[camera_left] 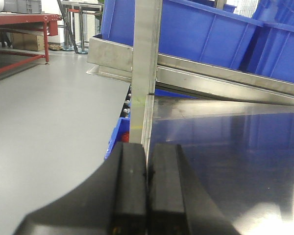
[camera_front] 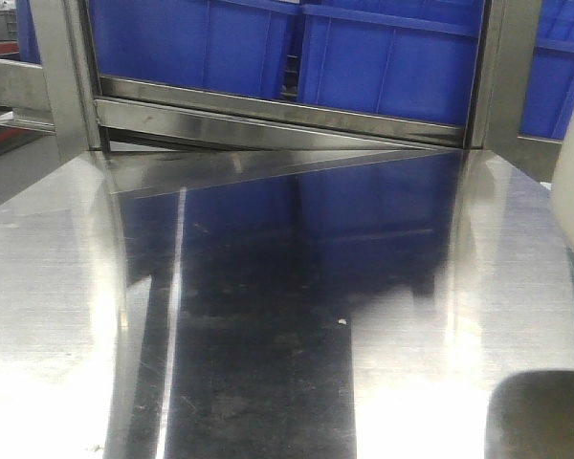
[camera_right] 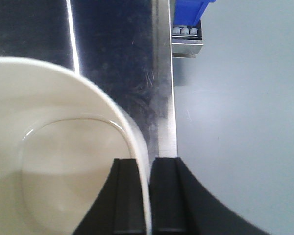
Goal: Move white bin to right shelf second layer
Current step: 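Hold the bin in the right gripper while turning away from the table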
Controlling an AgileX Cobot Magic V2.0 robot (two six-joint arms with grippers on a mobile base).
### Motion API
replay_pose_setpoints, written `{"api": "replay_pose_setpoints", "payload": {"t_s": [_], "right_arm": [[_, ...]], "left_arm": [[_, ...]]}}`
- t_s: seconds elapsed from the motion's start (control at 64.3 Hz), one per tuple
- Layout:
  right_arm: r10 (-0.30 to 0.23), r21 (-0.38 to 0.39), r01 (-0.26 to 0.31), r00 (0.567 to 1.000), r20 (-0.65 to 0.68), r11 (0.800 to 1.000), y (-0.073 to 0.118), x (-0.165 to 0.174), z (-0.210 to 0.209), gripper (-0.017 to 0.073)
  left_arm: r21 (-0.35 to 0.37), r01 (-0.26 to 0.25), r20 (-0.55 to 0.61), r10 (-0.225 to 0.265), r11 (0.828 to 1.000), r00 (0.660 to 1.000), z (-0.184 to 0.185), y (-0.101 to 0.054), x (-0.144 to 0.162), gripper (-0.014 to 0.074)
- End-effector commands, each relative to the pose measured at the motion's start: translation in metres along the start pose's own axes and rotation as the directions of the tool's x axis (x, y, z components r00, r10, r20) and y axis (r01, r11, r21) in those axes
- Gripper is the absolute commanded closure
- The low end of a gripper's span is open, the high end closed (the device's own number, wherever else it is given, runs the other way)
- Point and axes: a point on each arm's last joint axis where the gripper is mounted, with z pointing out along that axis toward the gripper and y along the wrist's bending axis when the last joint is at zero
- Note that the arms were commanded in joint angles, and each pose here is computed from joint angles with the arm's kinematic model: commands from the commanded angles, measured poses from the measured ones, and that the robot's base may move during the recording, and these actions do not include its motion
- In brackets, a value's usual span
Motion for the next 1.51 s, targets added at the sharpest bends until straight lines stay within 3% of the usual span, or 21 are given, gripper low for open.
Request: {"api": "replay_pose_setpoints", "payload": {"t_s": [0.0,1.492], "right_arm": [[0.001,-0.018,0.001,0.995,0.098,1.000,0.0014,-0.0123,-0.0080,0.0494],[0.001,-0.017,0.001,0.996,0.094,1.000,0.0015,-0.0125,-0.0070,0.0494]], "left_arm": [[0.001,0.006,0.072,-0.006,1.000,0.997,-0.0004,0.0007,0.0009,0.0509],[0.001,0.006,0.072,-0.006,1.000,0.997,-0.0004,0.0007,0.0009,0.0509]]}}
